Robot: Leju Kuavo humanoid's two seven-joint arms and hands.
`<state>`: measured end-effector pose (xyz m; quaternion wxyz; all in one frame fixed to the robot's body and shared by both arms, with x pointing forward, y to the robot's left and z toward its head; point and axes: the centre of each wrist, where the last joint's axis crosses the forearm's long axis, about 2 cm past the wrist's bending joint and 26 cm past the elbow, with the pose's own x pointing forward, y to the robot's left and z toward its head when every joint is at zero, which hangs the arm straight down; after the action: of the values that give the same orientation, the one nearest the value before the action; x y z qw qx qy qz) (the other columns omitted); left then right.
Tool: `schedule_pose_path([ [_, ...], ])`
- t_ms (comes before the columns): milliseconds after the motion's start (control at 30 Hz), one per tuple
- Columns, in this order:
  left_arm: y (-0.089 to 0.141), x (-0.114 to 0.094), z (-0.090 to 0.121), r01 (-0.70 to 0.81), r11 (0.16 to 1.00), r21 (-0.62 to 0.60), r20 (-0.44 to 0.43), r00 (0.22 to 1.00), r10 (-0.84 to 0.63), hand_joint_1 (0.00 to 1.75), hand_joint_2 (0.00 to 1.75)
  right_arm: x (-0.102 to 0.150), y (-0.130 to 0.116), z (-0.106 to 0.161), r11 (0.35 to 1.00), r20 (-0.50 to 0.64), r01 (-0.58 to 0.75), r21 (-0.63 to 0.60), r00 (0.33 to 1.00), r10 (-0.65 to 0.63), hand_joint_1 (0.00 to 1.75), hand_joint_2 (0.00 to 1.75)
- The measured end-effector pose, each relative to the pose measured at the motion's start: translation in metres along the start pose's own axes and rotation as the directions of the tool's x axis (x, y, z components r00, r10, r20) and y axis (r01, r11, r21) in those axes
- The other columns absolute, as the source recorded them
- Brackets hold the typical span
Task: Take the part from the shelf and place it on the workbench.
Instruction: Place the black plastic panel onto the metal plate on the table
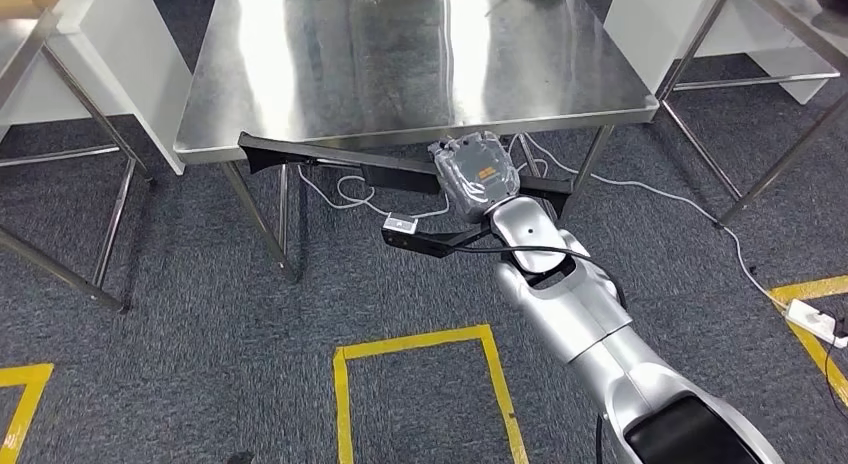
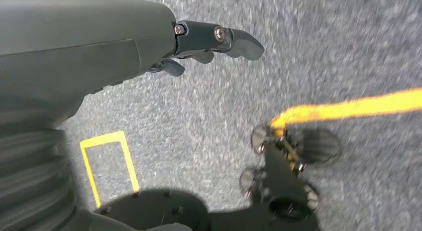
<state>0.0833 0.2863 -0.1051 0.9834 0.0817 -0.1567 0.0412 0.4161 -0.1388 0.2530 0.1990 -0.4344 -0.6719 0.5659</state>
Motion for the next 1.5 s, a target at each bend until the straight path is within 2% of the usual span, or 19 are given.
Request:
schedule_pose_path([
  [200, -0.002, 0.004, 0.000, -0.012, 1.000, 0.011, 0.029, 1.000, 0.012, 0.00, 1.75, -0.005, 0.006, 0.004, 0.999, -0.008, -0.006, 0.032, 1.000, 0.007, 1.75, 1.75],
  [1500, 0.000, -0.007, 0.001, -0.067, 0.997, 0.039, 0.044, 0.997, 0.065, 0.00, 1.75, -0.002, 0.007, -0.001, 0.999, 0.008, -0.013, 0.038, 1.000, 0.013, 1.75, 1.75],
])
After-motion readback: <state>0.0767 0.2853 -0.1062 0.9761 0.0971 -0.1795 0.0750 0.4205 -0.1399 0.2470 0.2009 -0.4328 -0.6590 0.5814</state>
